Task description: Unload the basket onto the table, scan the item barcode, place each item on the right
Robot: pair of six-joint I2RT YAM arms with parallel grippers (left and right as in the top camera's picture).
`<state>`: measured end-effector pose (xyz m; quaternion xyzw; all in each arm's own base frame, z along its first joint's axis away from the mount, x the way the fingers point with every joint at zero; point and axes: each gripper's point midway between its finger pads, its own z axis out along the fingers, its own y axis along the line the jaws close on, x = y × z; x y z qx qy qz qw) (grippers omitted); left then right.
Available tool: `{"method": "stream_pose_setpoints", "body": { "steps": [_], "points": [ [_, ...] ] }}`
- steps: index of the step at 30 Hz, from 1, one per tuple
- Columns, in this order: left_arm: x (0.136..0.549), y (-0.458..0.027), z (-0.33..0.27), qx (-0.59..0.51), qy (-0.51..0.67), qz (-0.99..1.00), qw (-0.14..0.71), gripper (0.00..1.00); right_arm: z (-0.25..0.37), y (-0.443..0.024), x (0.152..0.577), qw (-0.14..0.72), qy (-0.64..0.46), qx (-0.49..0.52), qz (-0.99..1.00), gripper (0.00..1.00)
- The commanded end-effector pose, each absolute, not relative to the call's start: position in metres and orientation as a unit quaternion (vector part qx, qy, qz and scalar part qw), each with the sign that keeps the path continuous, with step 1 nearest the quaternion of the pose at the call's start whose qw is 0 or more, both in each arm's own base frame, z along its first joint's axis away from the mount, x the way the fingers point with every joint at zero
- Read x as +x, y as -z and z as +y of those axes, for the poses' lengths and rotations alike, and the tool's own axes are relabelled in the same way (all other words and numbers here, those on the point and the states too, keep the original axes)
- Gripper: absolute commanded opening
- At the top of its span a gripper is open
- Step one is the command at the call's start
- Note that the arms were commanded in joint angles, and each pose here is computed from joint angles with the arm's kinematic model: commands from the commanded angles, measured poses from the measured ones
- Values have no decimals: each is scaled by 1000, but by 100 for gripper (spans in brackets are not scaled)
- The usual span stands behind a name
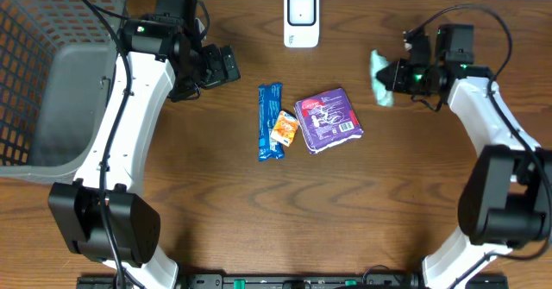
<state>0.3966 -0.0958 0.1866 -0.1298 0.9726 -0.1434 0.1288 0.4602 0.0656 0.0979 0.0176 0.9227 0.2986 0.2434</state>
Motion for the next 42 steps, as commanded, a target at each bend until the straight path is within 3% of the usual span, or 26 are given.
{"method": "stream_pose_setpoints", "body": {
  "steps": [1,9,10,12,16,19,23,27,30,35,38,40,42],
  "points": [
    [398,-187,-92,-128,136,973,132,98,102,-97,447,203,-441,-15,874,1],
    [398,-187,-92,-128,136,973,132,98,70,-44,457,150,-470,96,864,2],
    [398,-187,-92,-128,136,973,132,98,62,-39,457,149,-469,107,864,7],
    [398,-187,-92,-128,136,973,132,98,40,-30,456,147,-453,137,868,25],
    [398,-187,-92,-128,136,973,132,98,-13,-11,447,140,-373,207,894,45],
    [398,-187,-92,-128,136,973,132,98,-39,-16,441,153,-336,222,902,50],
    [398,-187,-92,-128,136,973,132,98,-61,-40,436,178,-299,225,910,65],
    [398,-187,-92,-128,136,973,132,98,-80,-62,429,201,-223,214,930,64],
    [398,-187,-92,-128,136,973,132,98,-81,-75,424,210,-198,192,938,57],
    [398,-187,-92,-128,136,973,132,98,-42,-82,421,211,-193,67,956,56],
    [398,-187,-92,-128,136,973,132,98,-29,-70,419,187,-111,41,975,56],
    [398,-187,-92,-128,136,973,132,98,-22,-67,421,184,-55,19,981,59],
    [398,-187,-92,-128,136,973,132,98,-21,-66,425,187,-1,19,982,76]
  ]
}}
